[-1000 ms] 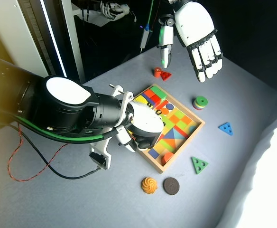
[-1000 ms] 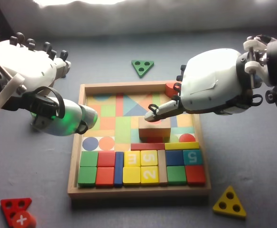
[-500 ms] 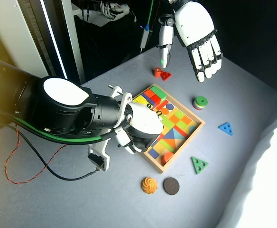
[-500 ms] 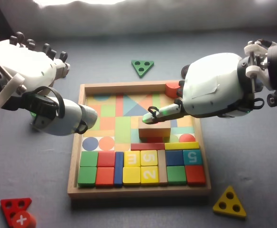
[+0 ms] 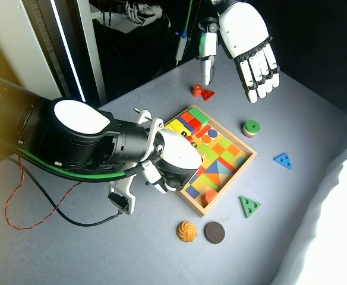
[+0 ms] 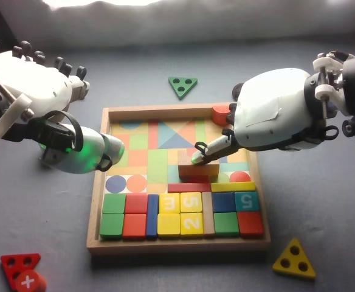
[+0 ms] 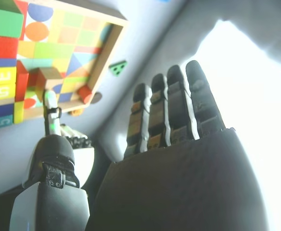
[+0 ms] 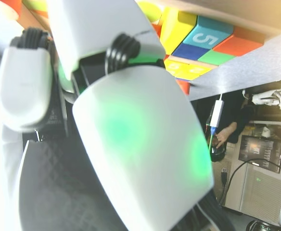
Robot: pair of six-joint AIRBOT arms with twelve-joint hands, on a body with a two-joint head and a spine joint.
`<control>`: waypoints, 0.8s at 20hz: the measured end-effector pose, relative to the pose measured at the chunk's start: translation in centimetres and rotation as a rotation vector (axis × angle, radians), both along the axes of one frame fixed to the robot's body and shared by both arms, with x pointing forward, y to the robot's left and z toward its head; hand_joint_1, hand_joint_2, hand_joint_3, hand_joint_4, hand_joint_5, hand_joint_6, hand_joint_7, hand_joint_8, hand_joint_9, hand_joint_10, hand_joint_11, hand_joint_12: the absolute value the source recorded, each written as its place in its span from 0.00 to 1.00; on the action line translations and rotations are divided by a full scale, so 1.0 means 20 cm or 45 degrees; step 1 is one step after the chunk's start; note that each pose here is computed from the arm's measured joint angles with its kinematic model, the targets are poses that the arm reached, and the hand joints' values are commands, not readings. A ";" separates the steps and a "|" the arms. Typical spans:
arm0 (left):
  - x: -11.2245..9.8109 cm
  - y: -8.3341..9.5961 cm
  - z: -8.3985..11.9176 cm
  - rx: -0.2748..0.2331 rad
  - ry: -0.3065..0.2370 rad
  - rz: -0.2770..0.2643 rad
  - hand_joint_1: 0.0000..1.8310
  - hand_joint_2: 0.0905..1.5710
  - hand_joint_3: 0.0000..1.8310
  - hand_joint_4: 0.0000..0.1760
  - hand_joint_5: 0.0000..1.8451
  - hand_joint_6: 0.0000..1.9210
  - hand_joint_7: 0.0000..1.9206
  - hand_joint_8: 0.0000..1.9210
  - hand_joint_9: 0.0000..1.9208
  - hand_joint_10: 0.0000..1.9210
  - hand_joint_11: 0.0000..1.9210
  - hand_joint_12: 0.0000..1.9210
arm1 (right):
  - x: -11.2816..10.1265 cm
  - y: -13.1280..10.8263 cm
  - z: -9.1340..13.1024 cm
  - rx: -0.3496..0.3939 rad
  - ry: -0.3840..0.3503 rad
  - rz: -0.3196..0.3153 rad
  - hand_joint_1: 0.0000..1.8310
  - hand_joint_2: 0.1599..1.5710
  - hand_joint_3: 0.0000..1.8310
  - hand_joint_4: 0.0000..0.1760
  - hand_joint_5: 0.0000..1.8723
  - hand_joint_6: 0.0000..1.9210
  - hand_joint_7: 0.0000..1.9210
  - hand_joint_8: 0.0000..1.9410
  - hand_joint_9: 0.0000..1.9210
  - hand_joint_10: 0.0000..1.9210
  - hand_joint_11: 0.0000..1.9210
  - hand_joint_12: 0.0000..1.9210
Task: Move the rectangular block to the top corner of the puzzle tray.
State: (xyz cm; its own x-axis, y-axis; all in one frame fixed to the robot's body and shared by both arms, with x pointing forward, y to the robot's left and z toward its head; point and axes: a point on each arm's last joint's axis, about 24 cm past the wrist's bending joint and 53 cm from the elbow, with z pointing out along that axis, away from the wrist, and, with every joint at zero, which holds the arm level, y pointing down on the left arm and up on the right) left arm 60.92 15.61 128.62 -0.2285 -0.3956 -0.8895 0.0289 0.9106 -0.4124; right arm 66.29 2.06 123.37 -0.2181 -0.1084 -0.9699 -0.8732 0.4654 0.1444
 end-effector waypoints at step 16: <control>0.00 0.00 0.00 -0.001 0.001 -0.001 0.00 0.73 0.00 0.00 0.11 0.00 0.10 0.00 0.08 0.00 0.00 0.12 | 0.00 -0.09 -0.09 -0.041 0.035 -0.013 1.00 0.50 0.23 0.00 0.00 0.00 0.76 1.00 0.80 1.00 0.71 1.00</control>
State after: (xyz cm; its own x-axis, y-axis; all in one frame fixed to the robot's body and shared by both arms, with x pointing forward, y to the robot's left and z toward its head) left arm 60.92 15.60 128.60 -0.2292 -0.3959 -0.8892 0.0291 0.9104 -0.4128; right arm 66.25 0.22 121.59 -0.2458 -0.1371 -0.9596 -0.8644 0.4790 0.1530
